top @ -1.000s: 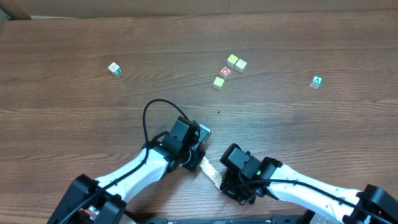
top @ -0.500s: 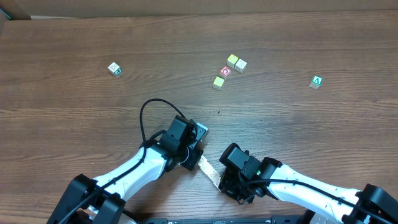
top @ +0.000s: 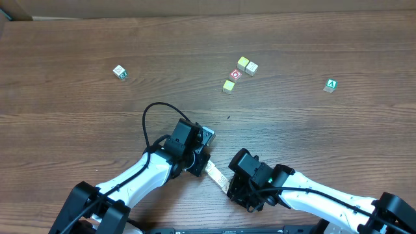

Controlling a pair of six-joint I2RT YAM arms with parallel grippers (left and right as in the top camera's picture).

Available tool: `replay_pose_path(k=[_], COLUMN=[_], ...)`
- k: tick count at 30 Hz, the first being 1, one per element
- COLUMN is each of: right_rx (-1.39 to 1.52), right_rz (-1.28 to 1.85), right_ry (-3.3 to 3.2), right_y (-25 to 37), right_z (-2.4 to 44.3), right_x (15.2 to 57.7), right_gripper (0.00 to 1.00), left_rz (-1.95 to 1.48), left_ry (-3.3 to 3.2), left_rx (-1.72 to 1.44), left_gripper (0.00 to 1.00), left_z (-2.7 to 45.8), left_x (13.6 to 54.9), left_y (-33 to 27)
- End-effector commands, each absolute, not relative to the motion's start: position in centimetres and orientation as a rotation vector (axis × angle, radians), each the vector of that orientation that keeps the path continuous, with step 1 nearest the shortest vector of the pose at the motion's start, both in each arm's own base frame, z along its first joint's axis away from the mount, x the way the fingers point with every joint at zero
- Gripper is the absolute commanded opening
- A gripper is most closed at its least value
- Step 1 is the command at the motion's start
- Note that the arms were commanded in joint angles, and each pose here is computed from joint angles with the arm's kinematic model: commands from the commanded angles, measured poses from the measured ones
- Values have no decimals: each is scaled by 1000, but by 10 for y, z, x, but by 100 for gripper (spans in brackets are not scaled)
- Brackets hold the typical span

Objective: Flip 4 blocks

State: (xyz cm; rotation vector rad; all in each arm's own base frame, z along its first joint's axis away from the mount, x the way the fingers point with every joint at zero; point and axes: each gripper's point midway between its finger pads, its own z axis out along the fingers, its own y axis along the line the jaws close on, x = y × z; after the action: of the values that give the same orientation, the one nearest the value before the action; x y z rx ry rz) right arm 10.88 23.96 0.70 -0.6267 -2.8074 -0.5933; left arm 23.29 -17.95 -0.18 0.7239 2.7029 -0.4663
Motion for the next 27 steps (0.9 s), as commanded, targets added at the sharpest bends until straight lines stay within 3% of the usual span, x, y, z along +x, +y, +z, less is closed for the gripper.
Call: replay_pose_path(k=[1,27], right_rx=[-638,-658], right_rz=[-621,-587], right_ry=[-2827,-2785], right_y=[244,247], right_z=[11,0], right_x=[117,114], right_gripper=[4,4], left_rz=[-522,-516], left_ry=[2709,2669], left_rx=[790,893], left_gripper=[4,4], left_z=[-6,-6], left_x=[222,221], left_y=[-184,-185])
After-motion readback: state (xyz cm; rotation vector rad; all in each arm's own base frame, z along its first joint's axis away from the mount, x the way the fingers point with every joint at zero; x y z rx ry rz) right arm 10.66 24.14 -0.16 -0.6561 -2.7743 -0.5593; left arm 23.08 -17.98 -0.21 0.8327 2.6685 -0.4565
